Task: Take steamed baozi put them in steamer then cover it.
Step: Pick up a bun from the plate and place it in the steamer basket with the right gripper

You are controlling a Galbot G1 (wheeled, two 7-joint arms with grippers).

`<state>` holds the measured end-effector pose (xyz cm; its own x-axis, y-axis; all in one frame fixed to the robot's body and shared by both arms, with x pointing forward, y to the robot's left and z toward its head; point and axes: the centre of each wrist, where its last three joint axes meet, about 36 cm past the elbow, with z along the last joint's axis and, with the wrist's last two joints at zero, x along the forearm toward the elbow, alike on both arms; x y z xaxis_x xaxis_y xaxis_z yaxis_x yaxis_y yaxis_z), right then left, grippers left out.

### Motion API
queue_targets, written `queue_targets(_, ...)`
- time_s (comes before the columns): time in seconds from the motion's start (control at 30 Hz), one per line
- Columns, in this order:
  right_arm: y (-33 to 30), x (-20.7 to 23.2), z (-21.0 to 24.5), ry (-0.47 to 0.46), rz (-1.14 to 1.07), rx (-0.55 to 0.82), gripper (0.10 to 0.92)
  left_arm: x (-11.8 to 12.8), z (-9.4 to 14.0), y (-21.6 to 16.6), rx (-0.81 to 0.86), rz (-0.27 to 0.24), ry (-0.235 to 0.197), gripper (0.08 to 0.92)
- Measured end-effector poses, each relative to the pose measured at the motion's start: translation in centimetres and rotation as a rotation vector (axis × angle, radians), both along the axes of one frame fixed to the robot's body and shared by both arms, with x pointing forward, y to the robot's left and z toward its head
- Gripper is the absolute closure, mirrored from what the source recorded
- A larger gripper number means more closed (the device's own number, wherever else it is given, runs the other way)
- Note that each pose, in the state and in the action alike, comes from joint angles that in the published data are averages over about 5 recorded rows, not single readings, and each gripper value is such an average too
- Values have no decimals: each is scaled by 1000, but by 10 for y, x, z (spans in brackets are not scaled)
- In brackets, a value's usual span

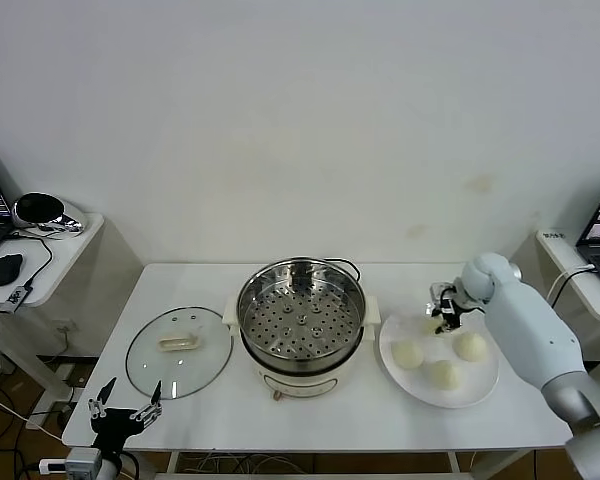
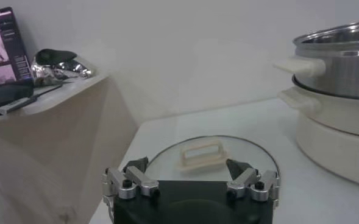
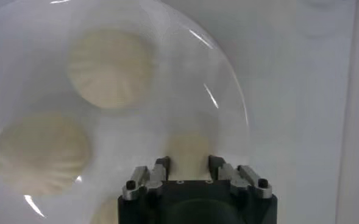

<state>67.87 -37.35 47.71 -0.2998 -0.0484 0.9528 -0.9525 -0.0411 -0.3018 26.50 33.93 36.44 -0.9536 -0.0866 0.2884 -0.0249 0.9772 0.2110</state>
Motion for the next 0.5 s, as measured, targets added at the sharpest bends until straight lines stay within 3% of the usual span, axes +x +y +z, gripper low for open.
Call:
queue_targets(0.2, 12, 7, 42, -25, 30, 27, 632, 1, 1, -1, 3, 2, -8, 177)
queue_targets(0.5, 75, 29, 141, -59, 169, 100, 632, -2, 11, 3, 28, 7, -28, 177)
